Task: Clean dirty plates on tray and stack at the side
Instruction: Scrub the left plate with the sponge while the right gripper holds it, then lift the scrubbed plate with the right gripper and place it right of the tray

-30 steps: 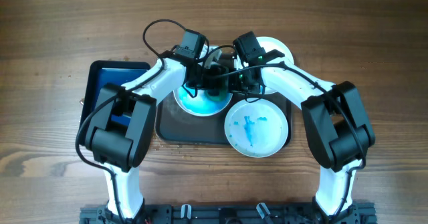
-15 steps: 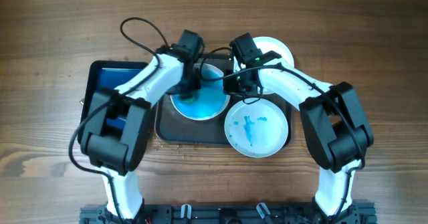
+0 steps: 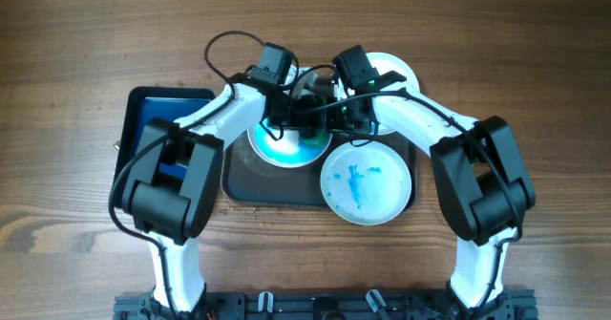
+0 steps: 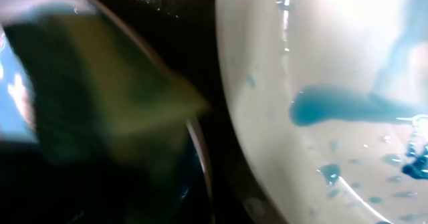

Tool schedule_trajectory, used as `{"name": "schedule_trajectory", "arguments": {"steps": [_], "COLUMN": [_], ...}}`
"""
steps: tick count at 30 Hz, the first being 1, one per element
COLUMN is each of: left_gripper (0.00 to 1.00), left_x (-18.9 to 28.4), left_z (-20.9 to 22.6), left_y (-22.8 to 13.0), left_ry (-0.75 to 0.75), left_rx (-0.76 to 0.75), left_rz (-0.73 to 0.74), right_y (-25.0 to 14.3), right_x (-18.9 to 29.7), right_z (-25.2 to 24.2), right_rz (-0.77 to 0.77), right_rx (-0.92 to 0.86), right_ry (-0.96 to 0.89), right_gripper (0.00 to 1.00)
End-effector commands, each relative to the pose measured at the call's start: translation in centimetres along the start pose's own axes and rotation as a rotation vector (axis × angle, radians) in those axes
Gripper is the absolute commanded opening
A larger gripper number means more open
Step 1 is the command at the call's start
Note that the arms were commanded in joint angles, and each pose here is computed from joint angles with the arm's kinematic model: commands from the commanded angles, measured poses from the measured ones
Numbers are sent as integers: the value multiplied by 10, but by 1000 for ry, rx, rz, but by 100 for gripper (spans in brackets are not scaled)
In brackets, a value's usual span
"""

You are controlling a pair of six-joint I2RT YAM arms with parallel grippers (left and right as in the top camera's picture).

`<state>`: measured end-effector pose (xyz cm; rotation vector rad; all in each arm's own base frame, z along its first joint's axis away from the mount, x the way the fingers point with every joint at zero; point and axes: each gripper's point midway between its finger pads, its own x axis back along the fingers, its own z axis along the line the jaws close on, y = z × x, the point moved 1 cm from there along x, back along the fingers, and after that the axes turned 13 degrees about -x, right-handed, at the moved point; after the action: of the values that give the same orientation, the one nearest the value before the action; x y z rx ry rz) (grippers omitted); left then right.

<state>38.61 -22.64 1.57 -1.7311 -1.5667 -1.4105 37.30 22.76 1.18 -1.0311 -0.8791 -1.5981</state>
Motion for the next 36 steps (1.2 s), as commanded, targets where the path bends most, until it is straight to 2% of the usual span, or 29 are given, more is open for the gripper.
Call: {"name": "schedule_trajectory", "arguments": {"steps": [1, 3, 4, 6, 9, 13, 18, 20, 23, 25, 28, 32, 36], "left_gripper": [4, 4, 4, 4, 4, 4, 4, 4, 4, 4, 4, 4, 4], "left_x": [37, 63, 70, 78, 79, 53, 30, 38, 68, 110, 162, 217, 234], "left_z": [113, 138, 142, 146, 142, 106, 56, 47, 50, 65, 92, 131, 152], "left_y": [-2, -15, -22, -36, -57, -88, -90, -76, -45, -20, -7, -20, -45], "left_ry": [681, 907, 960, 1020, 1023, 753, 369, 306, 299, 311, 336, 379, 393], "left_rx": [286, 324, 340, 388, 431, 393, 220, 209, 230, 280, 364, 500, 605], "left_rz": [-105, -104, -91, -65, 16, 249, 365, 324, 214, 105, 0, -82, -49], "right_y": [-9, -9, -9, -8, -8, -8, -9, -9, -9, -9, -9, -9, -11], "right_x": [-8, -8, -8, -8, -8, -8, -8, -8, -8, -8, -8, -8, -8], "right_z": [-10, -10, -10, -10, -10, -10, -10, -10, -10, -11, -11, -10, -6], "right_rz": [20, 20, 20, 19, 19, 19, 20, 20, 20, 22, 22, 22, 35], "right_rx": [-8, -8, -8, -8, -8, -9, -8, -7, -6, -3, 0, 2, 25], "right_ry": [-43, -43, -43, -43, -43, -43, -43, -43, -44, -45, -45, -45, -20], "right_gripper": [4, 4, 4, 4, 4, 4, 4, 4, 4, 4, 4, 4, 4]}}
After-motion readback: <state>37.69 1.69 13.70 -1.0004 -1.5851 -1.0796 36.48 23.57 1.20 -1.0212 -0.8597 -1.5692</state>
